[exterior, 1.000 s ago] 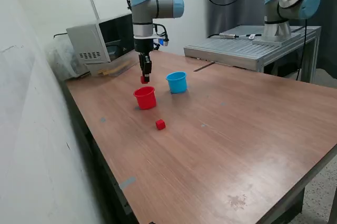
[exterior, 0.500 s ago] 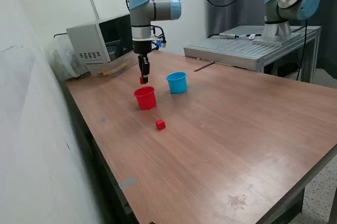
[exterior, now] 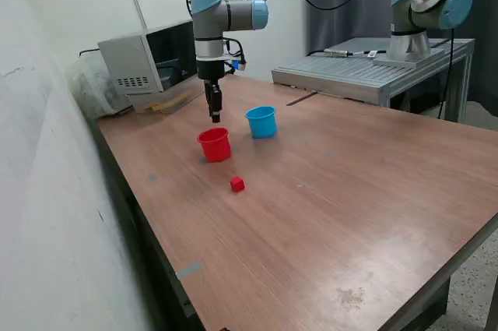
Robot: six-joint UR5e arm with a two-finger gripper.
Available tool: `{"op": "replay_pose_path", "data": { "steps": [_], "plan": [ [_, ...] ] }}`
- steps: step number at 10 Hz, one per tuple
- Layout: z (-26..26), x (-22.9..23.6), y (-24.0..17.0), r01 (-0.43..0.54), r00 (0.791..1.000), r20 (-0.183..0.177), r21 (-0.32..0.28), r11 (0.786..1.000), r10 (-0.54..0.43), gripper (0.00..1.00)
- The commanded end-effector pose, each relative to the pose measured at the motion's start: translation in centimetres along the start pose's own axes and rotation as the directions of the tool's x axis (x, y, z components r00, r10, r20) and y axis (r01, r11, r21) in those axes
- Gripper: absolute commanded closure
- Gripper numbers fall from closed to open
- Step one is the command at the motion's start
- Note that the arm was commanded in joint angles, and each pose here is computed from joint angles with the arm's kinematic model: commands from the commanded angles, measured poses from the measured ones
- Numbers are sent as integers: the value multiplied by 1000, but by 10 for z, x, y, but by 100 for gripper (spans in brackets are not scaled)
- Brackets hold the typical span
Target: Place red objects in the red bin, and blue objects in the blue bin.
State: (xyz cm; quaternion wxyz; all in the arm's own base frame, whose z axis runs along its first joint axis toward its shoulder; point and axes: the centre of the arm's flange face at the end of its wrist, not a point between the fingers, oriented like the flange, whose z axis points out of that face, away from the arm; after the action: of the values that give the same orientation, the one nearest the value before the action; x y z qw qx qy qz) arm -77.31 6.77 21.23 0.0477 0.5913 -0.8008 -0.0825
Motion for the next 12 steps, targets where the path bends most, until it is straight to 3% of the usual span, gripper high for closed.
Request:
{"op": "replay_pose_path", "data": {
  "steps": [1,4,7,8,12],
  "plan": [
    [0,1,-1,2,1000,0,1,1000,-2,0],
    [-10,11,-3,21,1000,0,-2,1000,-21,0],
    [-110,39,-29,89,996,-7,-71,994,-90,0],
    [-141,52,-43,110,994,-13,-43,993,-110,0],
    [-225,121,-89,208,977,-35,-82,975,-212,0]
  ]
}}
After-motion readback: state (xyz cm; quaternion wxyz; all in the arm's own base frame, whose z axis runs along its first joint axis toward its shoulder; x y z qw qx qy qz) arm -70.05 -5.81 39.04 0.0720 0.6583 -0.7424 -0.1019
